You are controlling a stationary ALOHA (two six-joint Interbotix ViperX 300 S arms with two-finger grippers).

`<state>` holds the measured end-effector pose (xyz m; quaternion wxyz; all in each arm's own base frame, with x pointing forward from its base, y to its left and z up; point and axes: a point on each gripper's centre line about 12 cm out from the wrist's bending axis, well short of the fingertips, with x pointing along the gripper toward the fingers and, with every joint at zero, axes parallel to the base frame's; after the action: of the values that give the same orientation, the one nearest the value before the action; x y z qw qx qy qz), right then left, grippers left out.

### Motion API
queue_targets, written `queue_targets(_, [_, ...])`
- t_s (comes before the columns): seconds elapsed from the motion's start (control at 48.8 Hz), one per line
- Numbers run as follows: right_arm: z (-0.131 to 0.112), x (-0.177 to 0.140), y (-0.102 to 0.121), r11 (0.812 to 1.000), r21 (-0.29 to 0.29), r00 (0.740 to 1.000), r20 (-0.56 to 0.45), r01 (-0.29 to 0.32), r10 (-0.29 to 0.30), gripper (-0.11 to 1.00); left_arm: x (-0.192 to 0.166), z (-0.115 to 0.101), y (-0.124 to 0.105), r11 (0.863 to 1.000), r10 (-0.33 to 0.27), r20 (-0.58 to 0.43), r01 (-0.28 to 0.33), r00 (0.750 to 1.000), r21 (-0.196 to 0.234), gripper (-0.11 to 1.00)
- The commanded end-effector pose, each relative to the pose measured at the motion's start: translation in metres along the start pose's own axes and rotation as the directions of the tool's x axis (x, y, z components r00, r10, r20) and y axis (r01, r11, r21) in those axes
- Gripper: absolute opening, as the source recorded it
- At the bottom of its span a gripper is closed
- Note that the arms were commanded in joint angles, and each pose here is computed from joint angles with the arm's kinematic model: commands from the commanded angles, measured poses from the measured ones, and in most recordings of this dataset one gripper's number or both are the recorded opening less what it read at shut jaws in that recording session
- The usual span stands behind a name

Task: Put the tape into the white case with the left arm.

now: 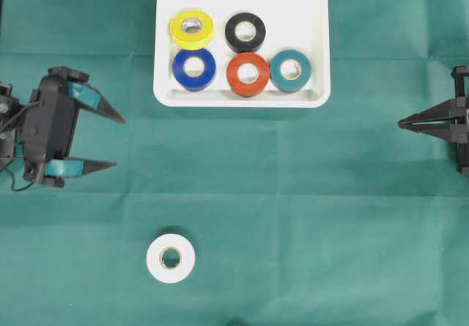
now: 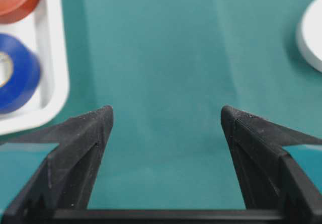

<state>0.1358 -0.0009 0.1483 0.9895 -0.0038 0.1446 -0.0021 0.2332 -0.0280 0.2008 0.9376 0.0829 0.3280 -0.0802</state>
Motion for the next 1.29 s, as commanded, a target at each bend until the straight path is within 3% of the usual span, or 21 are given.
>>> queue_targets(0.0, [0.005, 0.001, 0.000, 1.000, 0.002, 1.000, 0.015, 0.001, -0.001, -0.09, -0.004, 0.005, -0.008, 0.999, -0.025, 0.026, 0.025, 0.999, 0.021, 0.86])
queue_targets(0.615, [0.005, 0.001, 0.000, 1.000, 0.002, 1.000, 0.015, 0.001, -0.001, -0.09, -0.013, -0.004, -0.047, 0.982, -0.160, 0.037, 0.156, 0.986, 0.105, 0.85])
queue_targets(1.271, [0.006, 0.001, 0.000, 1.000, 0.002, 1.000, 0.017, 0.001, -0.001, -0.09, -0.014, -0.004, -0.049, 0.980, -0.168, 0.037, 0.162, 0.985, 0.113, 0.84])
